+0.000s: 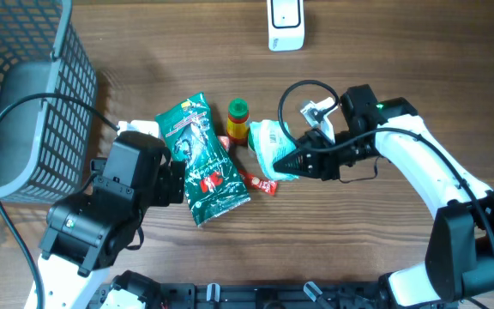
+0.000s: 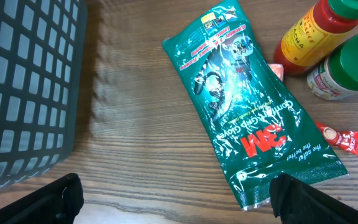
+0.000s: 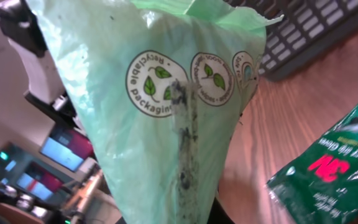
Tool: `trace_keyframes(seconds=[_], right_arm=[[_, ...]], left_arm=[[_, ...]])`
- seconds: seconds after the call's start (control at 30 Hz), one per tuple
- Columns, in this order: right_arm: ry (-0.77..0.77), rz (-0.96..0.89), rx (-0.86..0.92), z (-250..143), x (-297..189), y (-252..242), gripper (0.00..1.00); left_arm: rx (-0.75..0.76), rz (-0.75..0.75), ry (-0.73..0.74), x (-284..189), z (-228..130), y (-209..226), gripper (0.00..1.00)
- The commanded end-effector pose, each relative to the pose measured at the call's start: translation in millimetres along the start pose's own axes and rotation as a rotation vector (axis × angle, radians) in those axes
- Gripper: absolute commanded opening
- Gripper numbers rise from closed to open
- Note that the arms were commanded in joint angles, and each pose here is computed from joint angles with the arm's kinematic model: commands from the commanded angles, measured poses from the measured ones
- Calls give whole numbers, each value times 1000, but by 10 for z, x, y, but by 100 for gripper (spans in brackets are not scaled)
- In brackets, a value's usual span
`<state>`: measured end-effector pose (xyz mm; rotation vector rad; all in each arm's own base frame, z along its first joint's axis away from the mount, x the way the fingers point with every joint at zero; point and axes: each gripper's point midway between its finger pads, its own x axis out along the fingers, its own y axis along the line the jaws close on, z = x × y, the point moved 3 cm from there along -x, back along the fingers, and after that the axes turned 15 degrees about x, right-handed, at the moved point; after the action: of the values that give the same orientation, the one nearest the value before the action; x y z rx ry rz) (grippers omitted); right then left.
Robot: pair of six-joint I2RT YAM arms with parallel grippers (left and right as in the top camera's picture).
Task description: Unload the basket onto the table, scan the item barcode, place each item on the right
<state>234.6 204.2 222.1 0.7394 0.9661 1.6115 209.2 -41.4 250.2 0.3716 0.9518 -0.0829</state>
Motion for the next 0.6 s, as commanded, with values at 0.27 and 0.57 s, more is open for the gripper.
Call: trace_keyframes(seconds=[0.27, 0.57], right_arm=[[-33, 57, -153, 62, 16, 141, 4], [-29, 55, -279, 71, 13, 424, 4]], left_arm=[[13, 9, 0, 6, 7, 10, 100], [13, 9, 0, 6, 7, 10, 100]])
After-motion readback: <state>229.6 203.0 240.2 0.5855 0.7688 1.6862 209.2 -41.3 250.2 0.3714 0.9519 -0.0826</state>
